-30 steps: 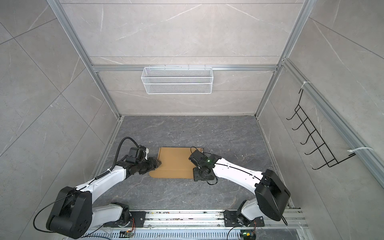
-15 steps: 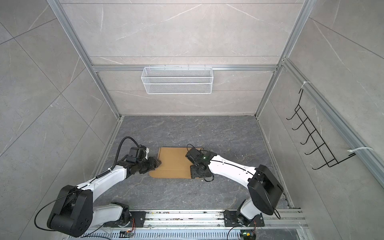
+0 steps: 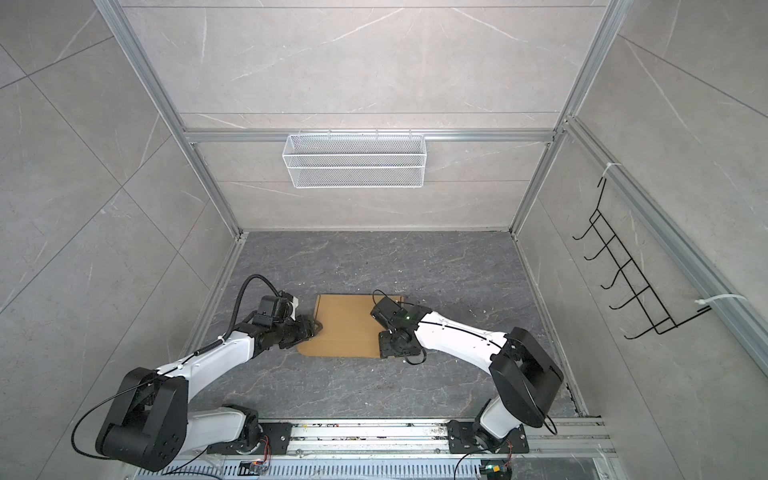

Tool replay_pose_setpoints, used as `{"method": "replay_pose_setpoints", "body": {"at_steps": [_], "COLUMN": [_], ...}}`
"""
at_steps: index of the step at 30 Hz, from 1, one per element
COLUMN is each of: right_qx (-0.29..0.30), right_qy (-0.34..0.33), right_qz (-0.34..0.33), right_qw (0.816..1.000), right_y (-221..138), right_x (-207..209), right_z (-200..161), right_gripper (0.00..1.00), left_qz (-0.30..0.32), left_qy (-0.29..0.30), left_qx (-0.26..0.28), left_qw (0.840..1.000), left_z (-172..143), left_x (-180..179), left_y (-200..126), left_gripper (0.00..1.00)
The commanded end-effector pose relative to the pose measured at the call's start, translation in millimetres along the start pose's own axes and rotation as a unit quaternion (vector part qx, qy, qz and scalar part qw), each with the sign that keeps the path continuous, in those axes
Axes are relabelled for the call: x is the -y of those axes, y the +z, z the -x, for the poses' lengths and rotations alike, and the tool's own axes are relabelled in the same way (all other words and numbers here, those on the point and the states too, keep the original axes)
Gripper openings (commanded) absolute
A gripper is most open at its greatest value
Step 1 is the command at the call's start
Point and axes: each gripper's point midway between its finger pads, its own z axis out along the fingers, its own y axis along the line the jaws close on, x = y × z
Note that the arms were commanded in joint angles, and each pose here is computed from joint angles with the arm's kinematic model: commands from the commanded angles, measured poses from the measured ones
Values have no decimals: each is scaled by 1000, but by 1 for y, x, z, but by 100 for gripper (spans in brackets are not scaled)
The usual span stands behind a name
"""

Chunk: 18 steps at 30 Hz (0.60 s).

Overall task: Assemble paper box
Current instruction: Close the paper box at the center of the table.

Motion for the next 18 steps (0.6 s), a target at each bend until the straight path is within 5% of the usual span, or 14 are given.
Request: {"method": "replay_pose_setpoints", "body": {"at_steps": [1, 18], "right_qx": [-12, -7], "right_qy": [11, 24], "right_qz": [13, 63], "right_qw": [1000, 998], "right_y": [9, 7], "right_x": [-4, -11], "right_z": [-5, 1], "right_gripper": [65, 55], "left_qz": [-11, -14], "left_qy": [1, 1], "left_qx": [-4, -1], "left_qw": [1000, 1000], "left_z": [-3, -3], "left_x": [3, 5], "left_y": [3, 1], "left_gripper": [68, 66]}}
